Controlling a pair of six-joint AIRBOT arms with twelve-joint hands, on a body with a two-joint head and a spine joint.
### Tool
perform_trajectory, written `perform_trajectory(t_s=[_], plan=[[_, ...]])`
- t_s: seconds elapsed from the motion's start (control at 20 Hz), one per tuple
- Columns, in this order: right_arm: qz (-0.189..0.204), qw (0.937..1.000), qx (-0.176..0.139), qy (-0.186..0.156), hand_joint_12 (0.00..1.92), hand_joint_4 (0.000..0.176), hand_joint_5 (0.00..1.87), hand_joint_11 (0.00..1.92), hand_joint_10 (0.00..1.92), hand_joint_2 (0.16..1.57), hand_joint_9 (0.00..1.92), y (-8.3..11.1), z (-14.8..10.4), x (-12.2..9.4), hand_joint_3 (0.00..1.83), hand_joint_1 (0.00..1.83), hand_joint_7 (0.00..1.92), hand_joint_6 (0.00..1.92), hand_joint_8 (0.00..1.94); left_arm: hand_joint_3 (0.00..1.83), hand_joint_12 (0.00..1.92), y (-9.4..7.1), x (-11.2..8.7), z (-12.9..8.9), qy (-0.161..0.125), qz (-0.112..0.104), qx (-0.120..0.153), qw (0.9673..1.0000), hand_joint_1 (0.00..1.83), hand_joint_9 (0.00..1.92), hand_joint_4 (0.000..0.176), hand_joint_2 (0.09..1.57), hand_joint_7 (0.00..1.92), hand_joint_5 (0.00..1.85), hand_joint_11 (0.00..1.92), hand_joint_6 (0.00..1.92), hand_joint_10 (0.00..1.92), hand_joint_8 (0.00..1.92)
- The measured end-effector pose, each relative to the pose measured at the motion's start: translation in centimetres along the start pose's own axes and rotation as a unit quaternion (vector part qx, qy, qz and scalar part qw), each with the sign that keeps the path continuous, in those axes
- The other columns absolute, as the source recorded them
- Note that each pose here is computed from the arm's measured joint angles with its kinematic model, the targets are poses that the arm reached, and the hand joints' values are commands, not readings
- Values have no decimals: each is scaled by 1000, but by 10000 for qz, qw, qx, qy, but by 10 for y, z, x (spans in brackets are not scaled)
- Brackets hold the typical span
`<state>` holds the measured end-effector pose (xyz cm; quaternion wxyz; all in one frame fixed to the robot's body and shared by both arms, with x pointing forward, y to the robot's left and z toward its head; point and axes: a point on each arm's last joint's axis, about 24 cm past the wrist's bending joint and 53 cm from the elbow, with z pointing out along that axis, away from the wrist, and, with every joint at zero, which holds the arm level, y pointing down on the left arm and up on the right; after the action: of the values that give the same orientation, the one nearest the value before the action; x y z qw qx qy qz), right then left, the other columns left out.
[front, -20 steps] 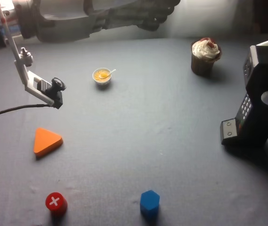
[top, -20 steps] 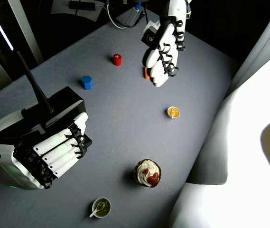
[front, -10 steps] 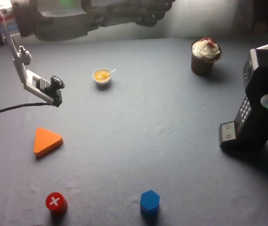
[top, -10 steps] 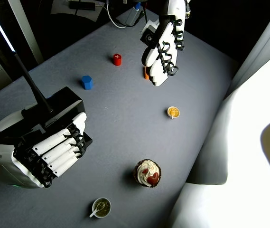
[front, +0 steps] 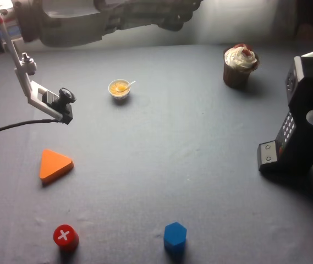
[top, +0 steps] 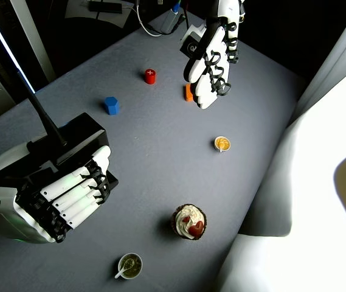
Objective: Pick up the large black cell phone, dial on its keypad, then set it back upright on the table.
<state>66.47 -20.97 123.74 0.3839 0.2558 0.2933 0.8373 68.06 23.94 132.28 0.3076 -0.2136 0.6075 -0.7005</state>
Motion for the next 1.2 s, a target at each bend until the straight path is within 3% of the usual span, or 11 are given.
perform_trajectory(t_s=[0.2, 0.25, 0.35, 0.5, 0.55, 0.6, 0.65, 0.85, 0.9, 0.95, 1.2], plan=[[-12, 10000, 5, 1, 883, 0, 918, 1039, 1138, 1092, 1016, 0, -1, -1, 1, 1386, 1030, 934, 852, 1, 634, 0, 0, 0, -3, 0, -2, 10000, 0, 231, 22, 1186, 237, 250, 0, 4, 3, 5], [-12, 10000, 5, 3, 1298, 0, 917, 987, 1063, 1085, 988, 0, -1, -1, 0, 1472, 985, 874, 862, 1, 634, 0, 0, 0, -2, 0, -1, 10000, 0, 237, 21, 1187, 245, 257, 0, 7, 6, 7], [-25, 10000, 6, 22, 990, 0, 887, 966, 1183, 1118, 970, 1, -1, -1, 0, 1379, 937, 1060, 944, 1, 592, 0, 0, 0, -3, 0, -2, 10000, 0, 230, 20, 1190, 232, 254, 0, 1, 1, 2], [-27, 10000, 17, 60, 945, 0, 847, 884, 1279, 1150, 886, 0, -1, 1, 0, 1362, 882, 1194, 988, 1, 557, 0, 0, 0, -3, 0, -2, 10000, 0, 228, 21, 1189, 229, 254, 0, 5, 4, 5], [-24, 10000, 19, 77, 950, 0, 871, 845, 735, 1162, 879, 0, -1, 1, 1, 1232, 891, 1217, 1042, 0, 555, 0, 0, 0, -2, 0, -1, 10000, 0, 229, 22, 1187, 227, 242, 0, 0, 4, 4], [-26, 10000, 19, 84, 977, 0, 861, 782, 454, 1173, 902, 0, -1, 2, 0, 1157, 882, 1163, 457, 2, 552, 0, 0, 0, -4, -1, -1, 10000, 0, 226, 20, 1190, 231, 243, 0, 1, 2, 5], [-33, 10000, 19, 91, 992, 0, 849, 759, 277, 1179, 939, 0, -1, 1, 0, 1138, 931, 1167, 169, 1, 527, 0, 0, 0, -3, -4, -3, 10000, 0, 222, 22, 1190, 227, 241, 0, 1, 0, 2], [-93, 9999, 21, 134, 1037, 0, 814, 677, 53, 1195, 950, 2, 0, 0, 1, 1122, 894, 1220, 0, 0, 539, 1, 0, 0, -9, -14, -9, 10000, 0, 221, 21, 1189, 226, 249, 0, 1, 0, 1], [-96, 9999, 21, 138, 1051, 0, 702, 621, 27, 1160, 913, 2, 0, 0, 0, 1147, 836, 534, 0, 0, 543, 1, 0, 0, -8, -12, -10, 10000, 0, 229, 25, 1184, 230, 249, 0, 1, 3, 3], [-105, 9998, 20, 152, 1064, 0, 743, 599, 14, 1143, 899, 2, 0, 1, 0, 1144, 802, 211, 4, 0, 565, 1, 0, 0, -8, -12, -12, 10000, 0, 230, 24, 1183, 231, 252, 0, 1, 3, 2], [-111, 9998, 18, 146, 1161, 0, 676, 346, 0, 1060, 686, 2, 0, 0, 0, 1072, 626, 0, 0, 1, 562, 1, -1, 0, -12, -19, -6, 10000, 0, 226, 19, 1185, 228, 251, 0, 3, 4, 2]])
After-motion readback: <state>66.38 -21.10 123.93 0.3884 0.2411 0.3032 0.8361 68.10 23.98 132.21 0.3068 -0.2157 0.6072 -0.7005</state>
